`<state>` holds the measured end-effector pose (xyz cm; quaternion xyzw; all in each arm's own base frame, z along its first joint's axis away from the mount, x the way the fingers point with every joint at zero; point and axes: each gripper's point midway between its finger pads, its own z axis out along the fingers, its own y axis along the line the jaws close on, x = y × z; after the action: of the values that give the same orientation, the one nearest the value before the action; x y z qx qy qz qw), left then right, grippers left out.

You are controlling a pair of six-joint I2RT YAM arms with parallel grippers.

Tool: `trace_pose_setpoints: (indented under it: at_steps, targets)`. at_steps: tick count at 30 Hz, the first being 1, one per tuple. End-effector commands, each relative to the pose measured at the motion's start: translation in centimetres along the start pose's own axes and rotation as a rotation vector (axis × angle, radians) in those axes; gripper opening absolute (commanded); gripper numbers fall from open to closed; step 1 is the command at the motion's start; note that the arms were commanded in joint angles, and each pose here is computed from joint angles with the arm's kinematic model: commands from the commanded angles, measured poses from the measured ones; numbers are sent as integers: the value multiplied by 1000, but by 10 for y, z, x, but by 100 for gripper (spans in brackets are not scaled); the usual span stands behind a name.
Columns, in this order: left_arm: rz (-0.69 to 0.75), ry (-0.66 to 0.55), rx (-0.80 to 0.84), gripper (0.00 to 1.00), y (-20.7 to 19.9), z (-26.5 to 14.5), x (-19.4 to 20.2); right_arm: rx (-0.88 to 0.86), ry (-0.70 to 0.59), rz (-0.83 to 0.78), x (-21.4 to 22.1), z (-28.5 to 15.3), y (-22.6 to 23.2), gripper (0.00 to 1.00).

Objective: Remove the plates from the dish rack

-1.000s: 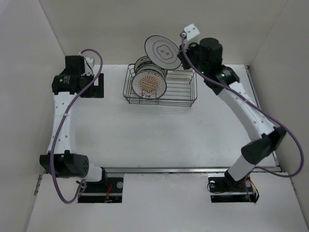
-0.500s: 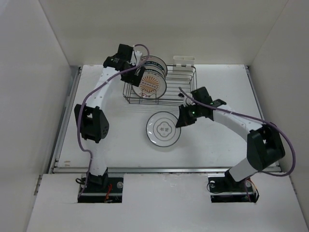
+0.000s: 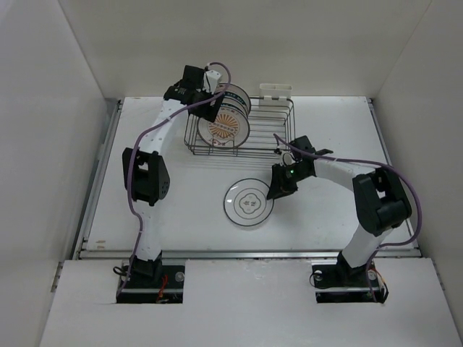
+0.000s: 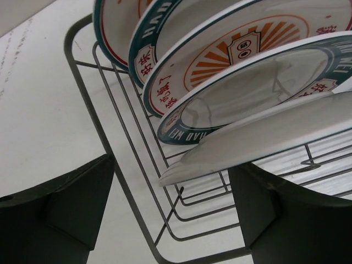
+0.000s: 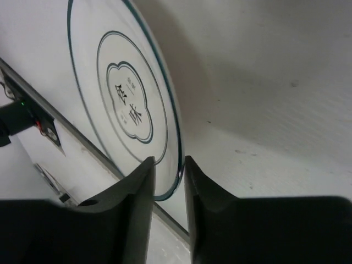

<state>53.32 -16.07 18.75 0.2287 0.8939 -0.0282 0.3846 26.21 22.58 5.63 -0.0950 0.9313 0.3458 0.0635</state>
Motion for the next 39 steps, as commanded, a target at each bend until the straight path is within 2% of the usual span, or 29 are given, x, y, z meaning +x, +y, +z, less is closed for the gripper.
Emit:
trace_pose_setpoints:
  at_steps: [1,2,4,5,7,8,9,13,17,21,22,25,33,39]
  targets:
    - [28,-55,19,80,-5,-4,-19,31,-48,37,-15,-8,-11,34]
    - [28,-55,19,80,-5,-4,-19,31,-48,38,-15,-8,-11,48]
    - [28,-55,19,79,-5,-4,-19,78,-47,70,-15,-12,-19,55]
    - [28,-57,28,76,-6,-4,-19,93,-43,76,-13,-13,-22,68]
    - [28,-66,26,71,-6,-4,-21,133,-76,63,-20,-24,-21,75]
    - [29,-68,35,66,-8,-3,-22,147,-84,61,-20,-27,-21,76]
    - [29,-70,44,57,-9,-3,-22,157,-104,50,-25,-33,-18,78]
    - [31,-81,101,44,-19,-4,-24,217,-169,4,-38,-55,-14,79]
    - [38,-54,132,41,-25,0,-16,231,-180,-20,-43,-66,-8,79]
    - [37,-43,134,20,-25,5,-12,230,-187,-24,-44,-70,-4,79]
    - [38,-50,120,11,-23,3,-15,233,-178,-29,-42,-70,-5,79]
    - [28,-44,96,0,-19,-2,-15,228,-196,-39,-43,-75,-1,79]
    - [43,-132,73,0,-13,-60,-43,214,-210,-50,-50,-81,7,79]
    - [-22,-254,80,0,-14,-120,-78,193,-220,-61,-52,-84,13,79]
